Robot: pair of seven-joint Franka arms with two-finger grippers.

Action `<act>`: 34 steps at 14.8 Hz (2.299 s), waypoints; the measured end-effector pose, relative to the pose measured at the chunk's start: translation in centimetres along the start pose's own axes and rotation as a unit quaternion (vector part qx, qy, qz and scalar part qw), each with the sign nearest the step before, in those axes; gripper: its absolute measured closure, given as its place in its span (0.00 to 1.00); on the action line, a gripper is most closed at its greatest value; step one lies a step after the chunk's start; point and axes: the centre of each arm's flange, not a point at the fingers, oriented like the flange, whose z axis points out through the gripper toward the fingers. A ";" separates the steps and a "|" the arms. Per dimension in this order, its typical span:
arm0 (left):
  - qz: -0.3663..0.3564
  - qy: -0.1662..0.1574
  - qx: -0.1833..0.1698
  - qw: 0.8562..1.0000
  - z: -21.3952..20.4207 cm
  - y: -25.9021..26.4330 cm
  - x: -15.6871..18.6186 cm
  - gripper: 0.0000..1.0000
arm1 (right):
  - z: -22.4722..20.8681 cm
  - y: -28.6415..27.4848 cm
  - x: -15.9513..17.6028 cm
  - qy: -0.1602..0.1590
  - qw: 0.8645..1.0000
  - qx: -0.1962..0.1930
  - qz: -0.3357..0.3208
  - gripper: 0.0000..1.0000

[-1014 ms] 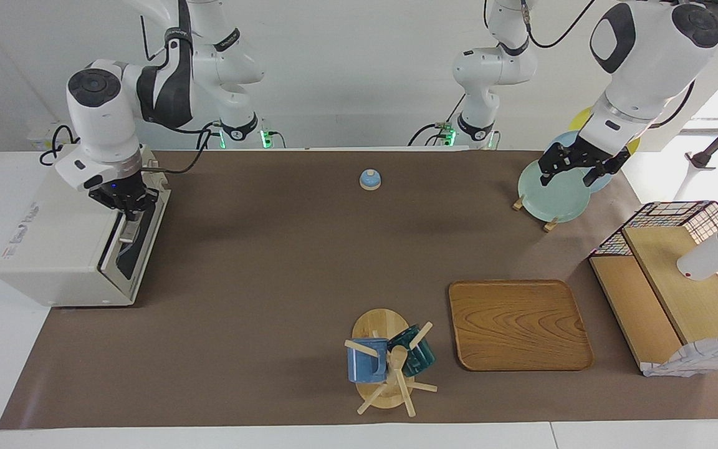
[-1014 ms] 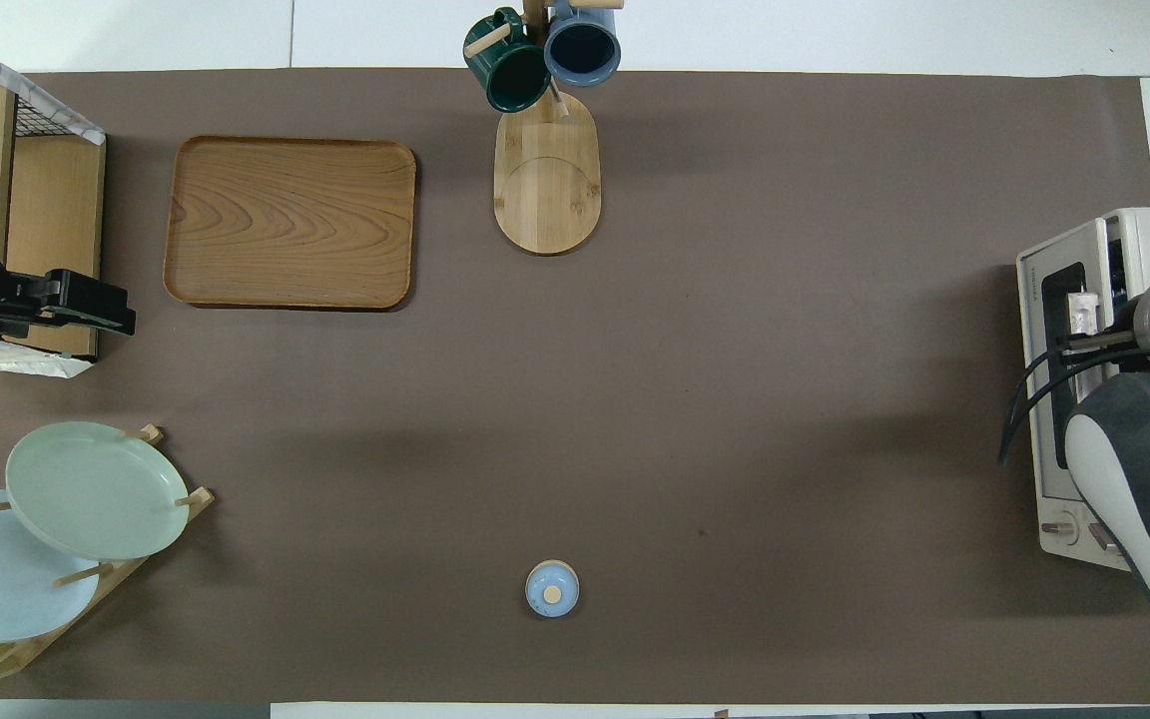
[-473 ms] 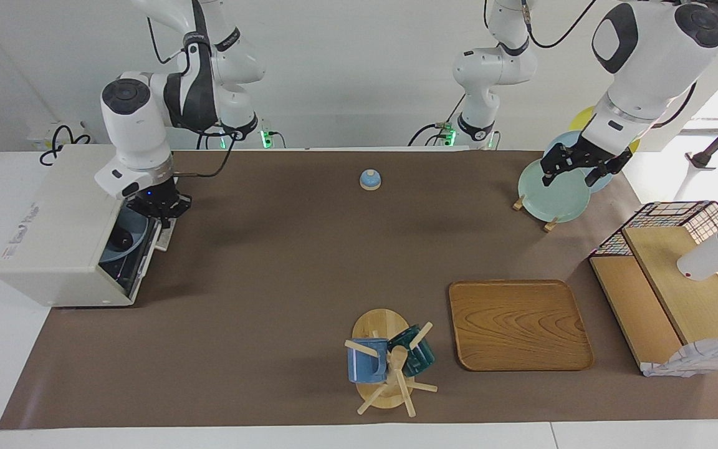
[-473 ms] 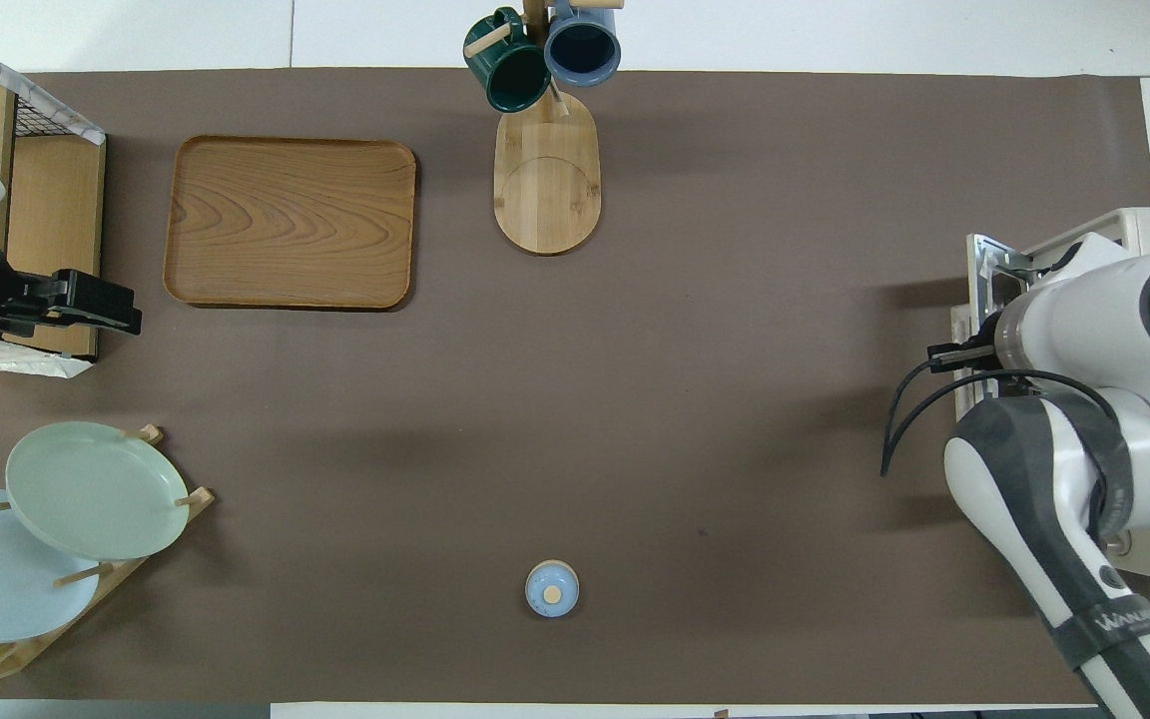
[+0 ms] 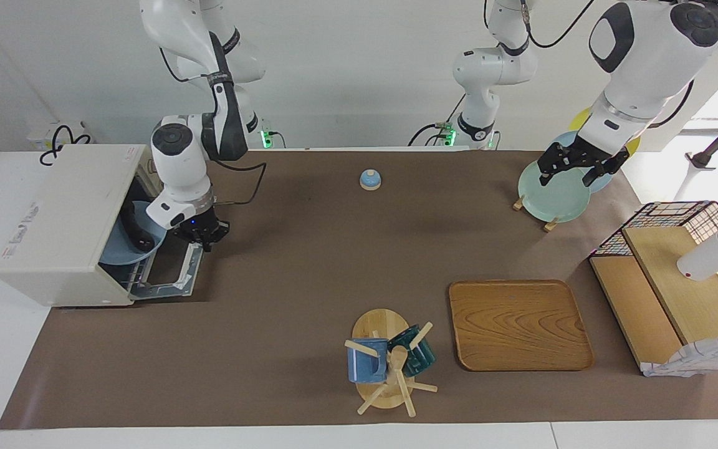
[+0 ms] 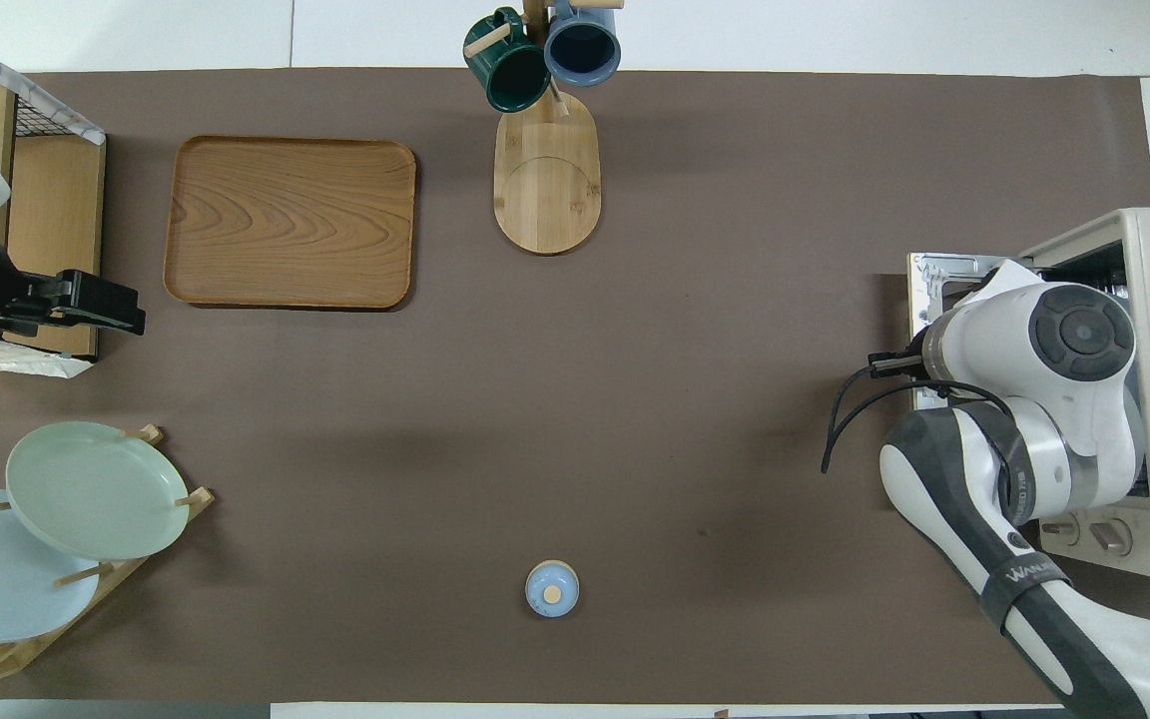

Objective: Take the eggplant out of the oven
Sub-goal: 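Reach the right gripper into the open oven toward the blue plate, then grasp the blue plate rim inside the oven with the right gripper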

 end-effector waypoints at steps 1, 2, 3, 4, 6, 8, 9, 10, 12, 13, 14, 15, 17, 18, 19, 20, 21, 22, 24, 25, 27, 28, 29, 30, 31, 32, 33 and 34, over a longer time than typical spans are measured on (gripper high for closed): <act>0.000 0.000 0.000 1.000 0.0 0.0 0.0 0.00 | 0.0 0.0 0.0 0.000 1.000 0.000 0.002 0.99; -0.001 0.000 0.000 1.000 0.0 0.0 0.0 0.00 | 0.0 0.0 0.0 0.000 1.000 0.000 0.003 0.99; -0.001 0.000 0.000 1.000 0.0 0.0 0.0 0.00 | 0.0 0.0 0.0 0.000 1.000 0.000 0.003 0.99; -0.001 0.000 0.000 1.000 0.0 0.0 0.0 0.00 | 0.0 0.0 0.0 0.000 1.000 0.000 0.003 0.99; 0.000 0.002 0.000 1.000 -0.1 0.1 0.0 0.00 | 0.2 0.0 0.0 -0.001 1.000 0.000 0.004 0.99; 0.000 0.004 0.000 1.000 -0.1 0.1 0.1 0.00 | 0.6 -0.1 0.0 -0.003 1.000 0.000 0.009 0.99; 0.000 0.005 0.000 1.000 -0.1 0.1 0.1 0.00 | 0.8 -0.1 0.0 -0.004 1.000 0.000 0.010 0.99; 0.000 0.007 0.000 1.000 -0.2 0.1 0.1 0.00 | 0.9 -0.1 0.0 -0.004 1.000 0.001 0.012 0.99; 0.001 0.010 0.000 1.000 -0.2 0.2 0.2 0.00 | 1.1 -0.2 0.0 -0.005 1.000 0.001 0.015 0.99; 0.002 0.011 0.000 1.000 -0.2 0.3 0.2 0.00 | 1.1 -0.3 0.0 -0.006 1.000 0.000 0.016 0.99; 0.003 0.012 0.000 1.000 -0.1 0.4 0.2 0.00 | 1.3 -0.5 -0.2 -0.008 1.000 -0.001 0.022 0.99; 0.003 0.014 0.000 1.000 0.1 0.5 0.3 0.00 | 1.4 -0.8 -0.4 -0.012 0.999 -0.003 0.030 0.99; 0.004 0.014 0.000 1.000 0.9 0.6 0.3 0.00 | 1.4 -2.5 -0.5 -0.015 0.999 -0.006 0.037 0.99; 0.006 0.015 0.001 1.000 1.5 0.8 0.4 0.00 | 1.4 -3.3 -0.6 -0.016 0.999 -0.007 0.037 0.99; 0.008 0.014 0.001 1.000 2.0 1.0 0.4 0.00 | 1.2 -3.6 -0.6 -0.017 0.999 -0.007 0.036 0.99; 0.009 0.012 0.001 1.000 2.5 1.2 0.4 0.00 | 1.0 -3.5 -0.5 -0.019 0.999 -0.008 0.038 0.99; 0.010 0.010 0.001 1.000 2.9 1.2 0.4 0.00 | 0.6 -3.2 -0.3 -0.019 0.999 -0.009 0.042 0.99; 0.009 0.009 0.001 1.000 3.3 1.2 0.3 0.00 | 0.1 -3.0 0.0 -0.017 0.999 -0.010 0.045 0.93; 0.009 0.010 0.001 1.000 4.1 1.2 0.4 0.00 | -1.6 -2.7 0.5 -0.022 0.999 -0.014 0.045 0.71; 0.009 0.010 0.001 1.000 4.5 1.1 0.3 0.00 | -2.9 -2.5 0.7 -0.033 0.999 -0.019 0.039 0.62; 0.009 0.009 0.002 1.000 5.2 1.1 0.2 0.00 | -6.4 -1.6 0.9 -0.060 0.997 -0.028 0.031 0.42; 0.010 0.008 0.002 1.000 5.5 1.2 0.1 0.00 | -7.9 -1.0 0.9 -0.067 0.997 -0.032 0.032 0.30; 0.010 0.008 0.002 1.000 5.8 1.3 0.1 0.00 | -8.8 -0.3 0.8 -0.070 0.996 -0.034 0.033 0.29; 0.011 0.008 0.002 1.000 6.1 1.4 0.0 0.00 | -8.9 0.7 0.6 -0.072 0.996 -0.034 0.032 0.30; 0.011 0.007 0.002 1.000 6.4 1.4 0.0 0.00 | -8.6 1.9 0.5 -0.074 0.996 -0.033 0.027 0.30; 0.011 0.007 0.002 1.000 6.6 1.4 -0.1 0.00 | -8.0 2.9 0.3 -0.071 0.997 -0.030 0.019 0.33; 0.011 0.007 0.002 1.000 6.7 1.4 -0.1 0.00 | -7.3 3.6 0.1 -0.066 0.997 -0.028 0.010 0.33; 0.011 0.007 0.002 1.000 6.8 1.4 -0.1 0.00 | -6.6 4.1 -0.1 -0.061 0.998 -0.026 0.000 0.37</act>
